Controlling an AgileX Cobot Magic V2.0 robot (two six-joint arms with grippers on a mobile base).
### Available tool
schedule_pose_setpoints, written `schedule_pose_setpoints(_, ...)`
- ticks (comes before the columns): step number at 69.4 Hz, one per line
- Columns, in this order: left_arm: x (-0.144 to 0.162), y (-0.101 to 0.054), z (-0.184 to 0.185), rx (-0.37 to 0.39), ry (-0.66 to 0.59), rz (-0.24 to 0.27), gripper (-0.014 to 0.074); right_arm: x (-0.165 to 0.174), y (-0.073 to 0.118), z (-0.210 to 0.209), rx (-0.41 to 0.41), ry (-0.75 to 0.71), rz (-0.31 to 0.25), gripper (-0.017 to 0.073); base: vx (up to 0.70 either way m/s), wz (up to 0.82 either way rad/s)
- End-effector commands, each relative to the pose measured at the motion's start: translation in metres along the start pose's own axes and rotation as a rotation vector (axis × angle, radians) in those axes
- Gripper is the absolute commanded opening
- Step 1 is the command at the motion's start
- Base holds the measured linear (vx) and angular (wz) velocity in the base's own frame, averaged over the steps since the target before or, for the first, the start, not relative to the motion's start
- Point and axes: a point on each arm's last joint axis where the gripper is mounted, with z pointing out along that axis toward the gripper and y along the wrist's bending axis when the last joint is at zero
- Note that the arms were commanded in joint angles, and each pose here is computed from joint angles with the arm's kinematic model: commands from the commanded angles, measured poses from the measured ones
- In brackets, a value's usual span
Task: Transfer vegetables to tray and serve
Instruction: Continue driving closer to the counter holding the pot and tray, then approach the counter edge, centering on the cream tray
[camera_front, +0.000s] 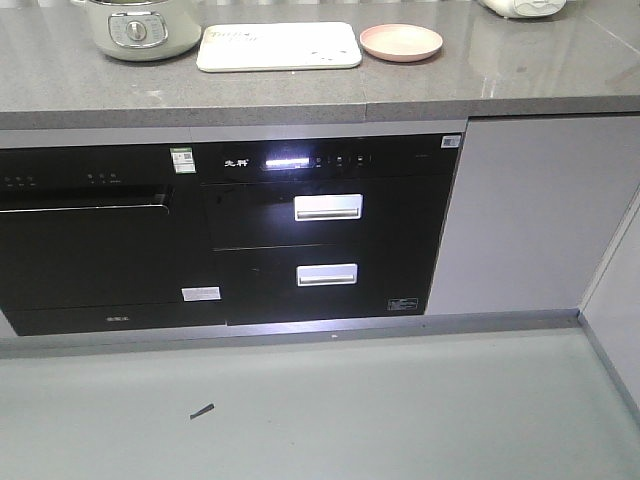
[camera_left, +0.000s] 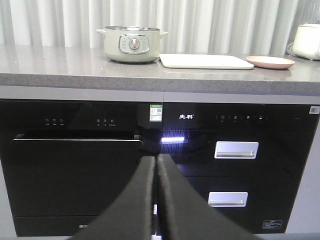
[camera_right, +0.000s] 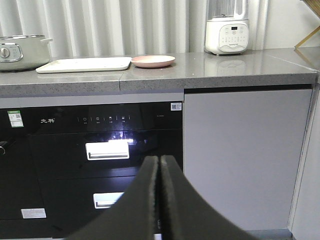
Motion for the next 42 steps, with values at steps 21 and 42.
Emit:
schedule_pose_setpoints(21,-0.0036,0.0005,-0.0001,-0.003,-0.070,-0.006,-0.0006,-0.0049,0.0004,-0.0001,-0.003,-0.074,-0.007,-0.0004,0.09,0.00)
schedule_pose_setpoints(42,-0.0036,0.0005,-0.0001,-0.003,-0.070,-0.006,-0.0006,-0.0049,0.0004,-0.0001,-0.003,-0.074,-0.007,-0.0004,0.08,-0.01)
